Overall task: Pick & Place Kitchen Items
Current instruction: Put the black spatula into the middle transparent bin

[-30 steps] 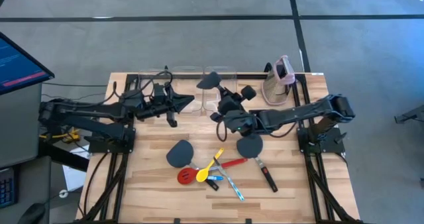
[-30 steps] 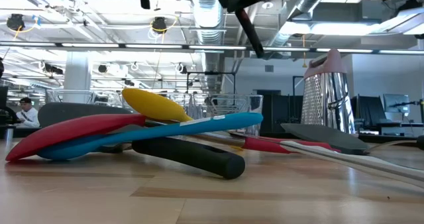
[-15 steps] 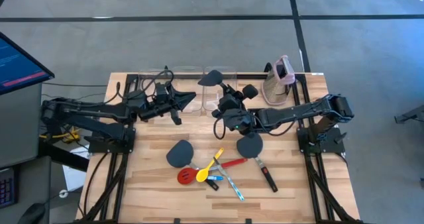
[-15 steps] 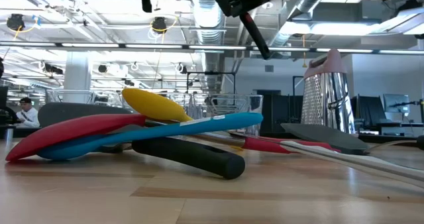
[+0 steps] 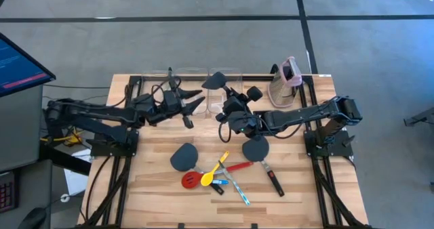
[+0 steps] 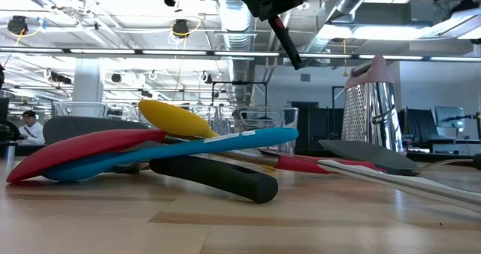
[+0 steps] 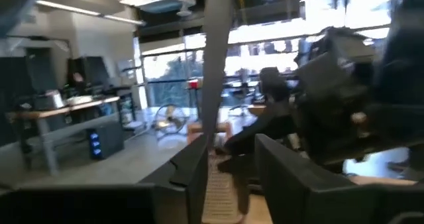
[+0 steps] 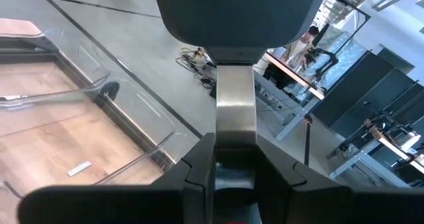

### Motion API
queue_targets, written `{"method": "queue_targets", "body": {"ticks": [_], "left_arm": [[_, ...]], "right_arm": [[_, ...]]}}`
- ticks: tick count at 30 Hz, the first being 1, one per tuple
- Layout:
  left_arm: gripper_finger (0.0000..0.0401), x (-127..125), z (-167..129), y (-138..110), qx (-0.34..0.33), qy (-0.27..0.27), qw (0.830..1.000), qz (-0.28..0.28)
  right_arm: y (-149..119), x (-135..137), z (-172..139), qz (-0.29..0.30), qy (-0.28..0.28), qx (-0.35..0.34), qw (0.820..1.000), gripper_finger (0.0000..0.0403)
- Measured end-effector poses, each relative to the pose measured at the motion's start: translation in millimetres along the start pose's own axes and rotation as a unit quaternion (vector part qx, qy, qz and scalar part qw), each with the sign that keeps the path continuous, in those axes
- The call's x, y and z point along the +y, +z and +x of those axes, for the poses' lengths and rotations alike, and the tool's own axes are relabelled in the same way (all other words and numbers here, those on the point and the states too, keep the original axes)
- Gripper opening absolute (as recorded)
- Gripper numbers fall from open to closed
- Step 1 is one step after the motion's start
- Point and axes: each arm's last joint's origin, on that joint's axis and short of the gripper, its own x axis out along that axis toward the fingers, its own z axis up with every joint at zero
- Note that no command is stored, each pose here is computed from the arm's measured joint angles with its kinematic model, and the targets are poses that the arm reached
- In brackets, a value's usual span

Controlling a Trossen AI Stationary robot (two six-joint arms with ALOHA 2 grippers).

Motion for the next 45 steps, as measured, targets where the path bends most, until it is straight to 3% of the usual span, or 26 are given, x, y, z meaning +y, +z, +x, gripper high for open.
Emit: {"method": "queue_targets", "body": {"ticks": [11,15,30,39,45], "left_arm": [[0.0184,3.9,11.7,-6.9,-0.027,0.027,0.999,-0.007],[0.0192,-0.7,17.5,-15.1,-0.028,0.008,1.0,-0.006],[0.0186,-1.0,58.9,-9.8,-0.043,0.027,0.999,-0.006],[0.0167,-1.2,63.3,0.8,-0.061,0.028,0.998,-0.015],[0.0145,-3.8,66.7,-4.9,-0.056,0.014,0.998,-0.018]], "right_arm": [[0.1,0.9,-0.9,0.0,0.01,-0.001,1.0,0.0065],[0.1,1.0,-0.9,0.0,0.012,-0.002,1.0,0.0065],[0.1,1.0,-0.9,0.0,0.012,-0.002,1.0,0.0065],[0.1,0.8,-0.3,0.013,0.012,-0.001,1.0,0.0065],[0.1,0.8,-0.3,0.013,0.012,-0.001,1.0,0.0065]]}}
